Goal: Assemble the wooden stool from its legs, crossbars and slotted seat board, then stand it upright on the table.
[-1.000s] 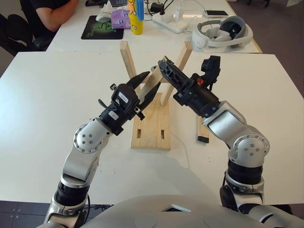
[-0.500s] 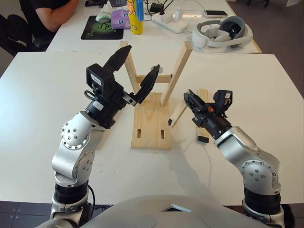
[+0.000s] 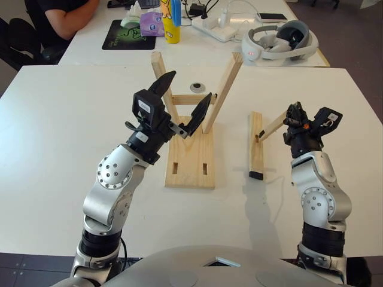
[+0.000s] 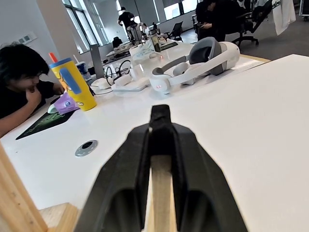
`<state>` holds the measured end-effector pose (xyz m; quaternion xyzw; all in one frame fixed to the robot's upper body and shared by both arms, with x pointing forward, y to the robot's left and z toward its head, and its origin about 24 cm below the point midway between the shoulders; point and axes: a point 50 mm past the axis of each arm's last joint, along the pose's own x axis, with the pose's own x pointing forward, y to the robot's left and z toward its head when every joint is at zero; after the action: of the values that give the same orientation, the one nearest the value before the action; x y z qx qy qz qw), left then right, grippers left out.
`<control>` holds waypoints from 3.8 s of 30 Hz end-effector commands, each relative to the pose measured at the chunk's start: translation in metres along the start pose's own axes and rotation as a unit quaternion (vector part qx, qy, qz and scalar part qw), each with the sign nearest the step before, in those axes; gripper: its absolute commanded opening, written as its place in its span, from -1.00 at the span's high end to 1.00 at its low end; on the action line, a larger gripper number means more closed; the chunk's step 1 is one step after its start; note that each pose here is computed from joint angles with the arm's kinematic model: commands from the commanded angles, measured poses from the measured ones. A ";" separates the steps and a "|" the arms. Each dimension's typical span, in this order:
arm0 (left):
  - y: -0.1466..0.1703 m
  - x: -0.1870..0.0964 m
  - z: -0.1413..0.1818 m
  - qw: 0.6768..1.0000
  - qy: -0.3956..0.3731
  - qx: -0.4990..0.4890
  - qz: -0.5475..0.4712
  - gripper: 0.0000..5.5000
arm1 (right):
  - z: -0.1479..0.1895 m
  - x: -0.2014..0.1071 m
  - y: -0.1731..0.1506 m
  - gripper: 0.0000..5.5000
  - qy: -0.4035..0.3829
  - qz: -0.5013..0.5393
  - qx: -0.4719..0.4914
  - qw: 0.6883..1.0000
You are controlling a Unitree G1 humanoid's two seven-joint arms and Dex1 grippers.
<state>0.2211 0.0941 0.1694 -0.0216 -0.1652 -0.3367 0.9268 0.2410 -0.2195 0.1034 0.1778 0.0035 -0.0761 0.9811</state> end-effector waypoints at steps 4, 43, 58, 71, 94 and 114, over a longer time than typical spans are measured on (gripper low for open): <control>0.001 0.002 -0.003 1.000 0.009 0.000 -0.018 -0.65 | -0.008 -0.005 0.000 0.84 -0.020 -0.031 0.034 0.999; 0.000 0.008 0.002 0.998 0.020 -0.001 -0.059 -0.65 | -0.070 -0.028 0.016 0.84 -0.007 0.014 -0.123 0.992; 0.000 0.007 0.001 0.997 0.033 -0.006 -0.063 -0.65 | -0.081 -0.024 0.020 0.84 0.025 0.048 -0.140 0.989; -0.004 0.007 -0.001 0.999 0.022 -0.001 -0.033 -0.65 | -0.077 0.007 0.037 0.84 0.146 0.103 -0.156 0.971; -0.002 0.007 -0.007 1.000 0.016 0.007 -0.007 -0.65 | -0.067 0.014 0.035 0.62 0.148 0.116 -0.172 0.967; -0.005 0.001 -0.012 0.999 0.005 0.014 0.033 -0.65 | 0.059 0.024 0.064 0.02 -0.076 0.193 -0.154 0.966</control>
<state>0.2233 0.0890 0.1583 -0.0123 -0.1589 -0.3124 0.9365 0.2622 -0.1866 0.1587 -0.0013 -0.0605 0.0971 0.9934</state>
